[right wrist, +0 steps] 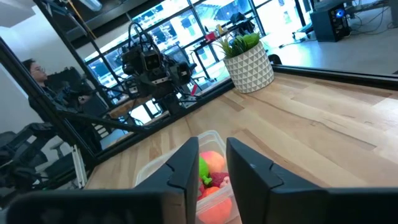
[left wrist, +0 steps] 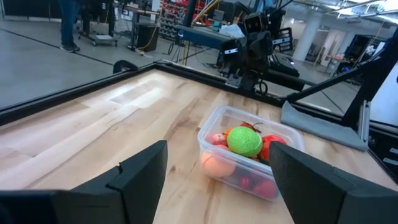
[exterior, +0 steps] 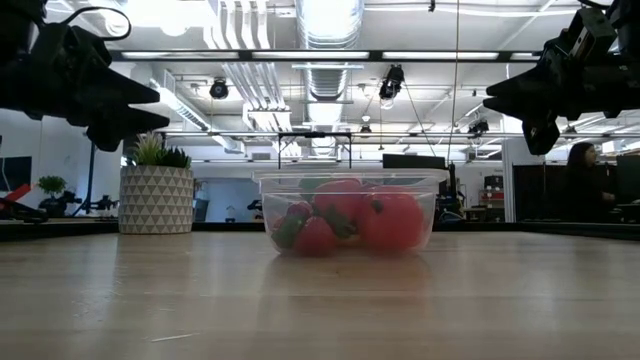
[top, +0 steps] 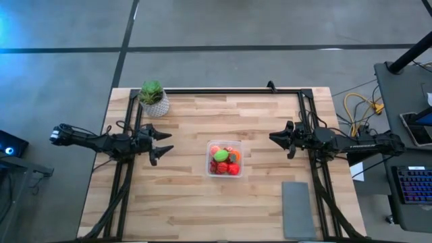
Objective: Pick and placing Produce into tupperware
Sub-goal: Return to Home Position
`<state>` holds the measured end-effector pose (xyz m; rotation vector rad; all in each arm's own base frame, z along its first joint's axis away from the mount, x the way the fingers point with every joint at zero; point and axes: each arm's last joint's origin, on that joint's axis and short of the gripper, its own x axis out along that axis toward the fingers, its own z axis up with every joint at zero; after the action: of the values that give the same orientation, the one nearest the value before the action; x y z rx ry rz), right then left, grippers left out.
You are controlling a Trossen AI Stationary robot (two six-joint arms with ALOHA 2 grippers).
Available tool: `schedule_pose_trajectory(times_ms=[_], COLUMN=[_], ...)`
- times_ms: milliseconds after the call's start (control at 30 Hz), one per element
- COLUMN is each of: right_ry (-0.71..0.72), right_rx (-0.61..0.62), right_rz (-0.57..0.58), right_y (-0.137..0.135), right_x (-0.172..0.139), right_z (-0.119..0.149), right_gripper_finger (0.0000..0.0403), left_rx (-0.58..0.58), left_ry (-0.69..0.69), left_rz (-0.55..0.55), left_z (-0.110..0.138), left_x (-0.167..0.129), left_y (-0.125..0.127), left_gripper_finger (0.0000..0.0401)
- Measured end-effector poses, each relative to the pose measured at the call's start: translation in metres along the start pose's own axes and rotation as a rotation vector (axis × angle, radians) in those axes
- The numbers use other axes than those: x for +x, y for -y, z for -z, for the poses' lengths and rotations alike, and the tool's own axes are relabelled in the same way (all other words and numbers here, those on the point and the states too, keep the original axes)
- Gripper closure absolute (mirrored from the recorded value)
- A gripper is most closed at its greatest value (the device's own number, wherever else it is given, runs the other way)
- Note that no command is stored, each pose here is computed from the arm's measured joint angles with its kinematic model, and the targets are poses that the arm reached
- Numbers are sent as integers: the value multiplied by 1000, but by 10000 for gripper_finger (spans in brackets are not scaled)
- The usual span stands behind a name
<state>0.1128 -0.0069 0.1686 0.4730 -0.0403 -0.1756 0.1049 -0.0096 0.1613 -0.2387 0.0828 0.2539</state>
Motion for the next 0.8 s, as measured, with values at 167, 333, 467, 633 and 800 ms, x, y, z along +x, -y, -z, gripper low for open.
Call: schedule_pose_trajectory(times_ms=[167, 333, 467, 633, 800], right_ry=[0, 0, 0, 1, 0], right_rx=[0, 0, 0, 0, 0], right_rz=[0, 0, 0, 0, -1], right_y=[0, 0, 0, 0, 0], right_x=[0, 0, 0, 0, 0], right_z=[0, 0, 0, 0, 0], right_gripper_finger=[332, 330, 325, 324, 331], left_rx=[5, 10, 14, 16, 15], left_ry=[-11, -21, -27, -32, -30], left_rz=[-3, -6, -8, -9, -9], left_z=[1, 2, 3, 3, 3], left_x=[1, 1, 2, 2, 2], left_y=[0, 0, 0, 0, 0], left_gripper_finger=[135, 135, 135, 135, 135])
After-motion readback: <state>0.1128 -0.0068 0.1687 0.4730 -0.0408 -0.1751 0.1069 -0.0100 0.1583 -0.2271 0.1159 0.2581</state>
